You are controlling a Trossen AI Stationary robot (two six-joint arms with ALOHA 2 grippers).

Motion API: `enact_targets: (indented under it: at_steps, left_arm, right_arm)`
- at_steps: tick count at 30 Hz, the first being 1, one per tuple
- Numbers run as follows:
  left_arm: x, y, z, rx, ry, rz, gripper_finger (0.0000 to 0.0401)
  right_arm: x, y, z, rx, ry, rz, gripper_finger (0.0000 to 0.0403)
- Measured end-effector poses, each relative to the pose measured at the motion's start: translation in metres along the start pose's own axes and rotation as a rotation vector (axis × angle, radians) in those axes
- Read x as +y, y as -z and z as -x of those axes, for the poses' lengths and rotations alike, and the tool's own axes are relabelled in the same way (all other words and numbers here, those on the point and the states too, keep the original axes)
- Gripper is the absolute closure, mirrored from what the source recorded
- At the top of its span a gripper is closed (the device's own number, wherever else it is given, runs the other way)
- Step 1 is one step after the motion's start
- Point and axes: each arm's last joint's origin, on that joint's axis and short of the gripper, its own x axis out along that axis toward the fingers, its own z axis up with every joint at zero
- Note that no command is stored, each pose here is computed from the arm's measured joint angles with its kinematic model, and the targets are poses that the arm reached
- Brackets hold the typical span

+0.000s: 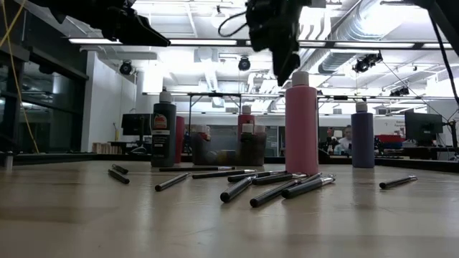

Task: Pick & Place Paint Supplies
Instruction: Put the small dark blue paint bottle into the black bin

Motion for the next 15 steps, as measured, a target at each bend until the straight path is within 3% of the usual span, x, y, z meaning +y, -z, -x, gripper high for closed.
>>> enact_targets:
  at_steps: [4,9,15]
  left_arm:
    - [0.0,0.0,0.0,0.0,0.0,0.0,0.0249]
    - [0.0,0.0,0.0,0.0,0.0,0.0,0.0249]
    - [0.0,0.0,0.0,0.0,0.0,0.0,0.0249]
  right_arm:
    - [0.014,0.011,0.005,0.0,-0.007,0.072,0.0136]
    - [0.031,0.049,-0.002,0.033,-0.004,0.1,0.0136]
    - [0.049,0.11,-0.001,0.042,0.015,-0.059,0.0136]
